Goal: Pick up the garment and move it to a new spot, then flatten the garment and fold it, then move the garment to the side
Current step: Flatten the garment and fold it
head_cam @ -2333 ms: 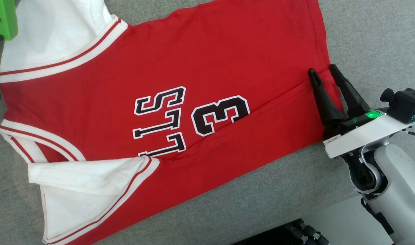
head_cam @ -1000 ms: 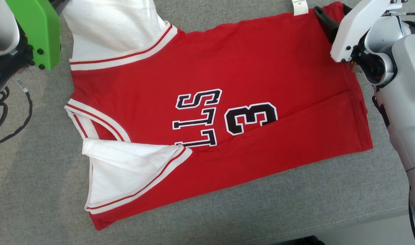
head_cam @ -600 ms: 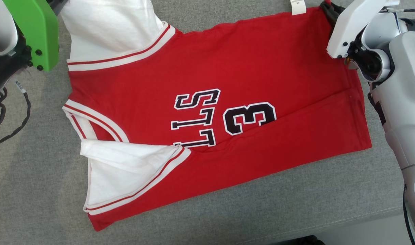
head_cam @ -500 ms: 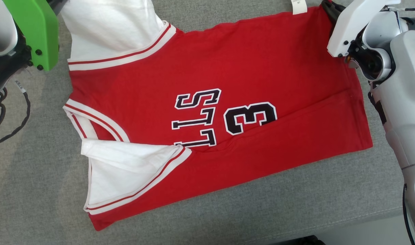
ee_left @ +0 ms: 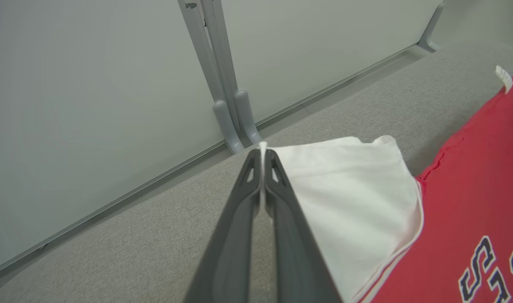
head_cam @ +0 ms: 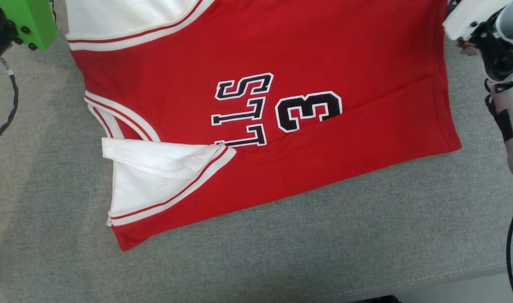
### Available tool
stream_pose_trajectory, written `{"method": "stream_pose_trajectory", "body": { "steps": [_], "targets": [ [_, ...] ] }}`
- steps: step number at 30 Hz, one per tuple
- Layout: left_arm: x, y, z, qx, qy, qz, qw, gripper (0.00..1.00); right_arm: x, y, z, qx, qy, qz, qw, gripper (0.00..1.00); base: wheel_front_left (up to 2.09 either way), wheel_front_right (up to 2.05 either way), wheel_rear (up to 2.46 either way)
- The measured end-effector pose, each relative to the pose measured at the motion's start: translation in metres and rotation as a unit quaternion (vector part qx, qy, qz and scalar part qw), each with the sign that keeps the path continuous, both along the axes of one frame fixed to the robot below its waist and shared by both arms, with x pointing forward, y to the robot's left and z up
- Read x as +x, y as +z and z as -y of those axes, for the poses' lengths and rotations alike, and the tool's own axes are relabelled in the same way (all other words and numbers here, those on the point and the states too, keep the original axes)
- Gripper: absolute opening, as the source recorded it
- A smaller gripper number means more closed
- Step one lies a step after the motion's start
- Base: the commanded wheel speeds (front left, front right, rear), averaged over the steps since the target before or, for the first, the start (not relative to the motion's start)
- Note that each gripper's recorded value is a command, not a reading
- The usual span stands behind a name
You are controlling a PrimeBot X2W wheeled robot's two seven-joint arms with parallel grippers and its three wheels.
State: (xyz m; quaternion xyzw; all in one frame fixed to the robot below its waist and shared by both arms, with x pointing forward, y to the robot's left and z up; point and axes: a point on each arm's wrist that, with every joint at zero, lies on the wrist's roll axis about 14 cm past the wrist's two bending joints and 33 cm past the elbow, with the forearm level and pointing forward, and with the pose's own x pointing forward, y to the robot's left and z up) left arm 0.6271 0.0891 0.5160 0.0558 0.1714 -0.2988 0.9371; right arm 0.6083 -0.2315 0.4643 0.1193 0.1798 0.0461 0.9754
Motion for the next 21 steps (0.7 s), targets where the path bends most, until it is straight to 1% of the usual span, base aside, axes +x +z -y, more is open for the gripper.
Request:
{"method": "stream_pose_trajectory", "body": {
  "steps": [7, 10, 12, 15, 21],
  "targets": [
    [-0.025, -0.005, -0.010, -0.029, 0.000, -0.027, 0.999, 0.00, -0.015, -0.001, 0.007, 0.016, 0.001, -0.002, 1.000, 0.00, 0.00, 0.00, 0.00],
    [-0.038, -0.003, -0.017, -0.047, 0.006, -0.027, 0.999, 0.00, -0.020, 0.001, 0.004, 0.039, 0.003, 0.003, 0.999, 0.00, 0.00, 0.00, 0.00],
    [-0.052, -0.006, -0.018, -0.068, 0.008, -0.037, 0.997, 0.00, -0.024, 0.002, 0.001, 0.054, 0.008, 0.006, 0.998, 0.00, 0.00, 0.00, 0.00],
    [-0.071, -0.009, -0.020, -0.089, 0.011, -0.046, 0.995, 0.00, -0.031, 0.001, 0.000, 0.062, 0.013, 0.007, 0.998, 0.00, 0.00, 0.00, 0.00],
    [-0.109, -0.014, -0.026, -0.119, 0.025, -0.065, 0.990, 0.00, -0.045, -0.006, -0.001, 0.074, 0.023, 0.002, 0.997, 0.00, 0.00, 0.00, 0.00]
  ]
}}
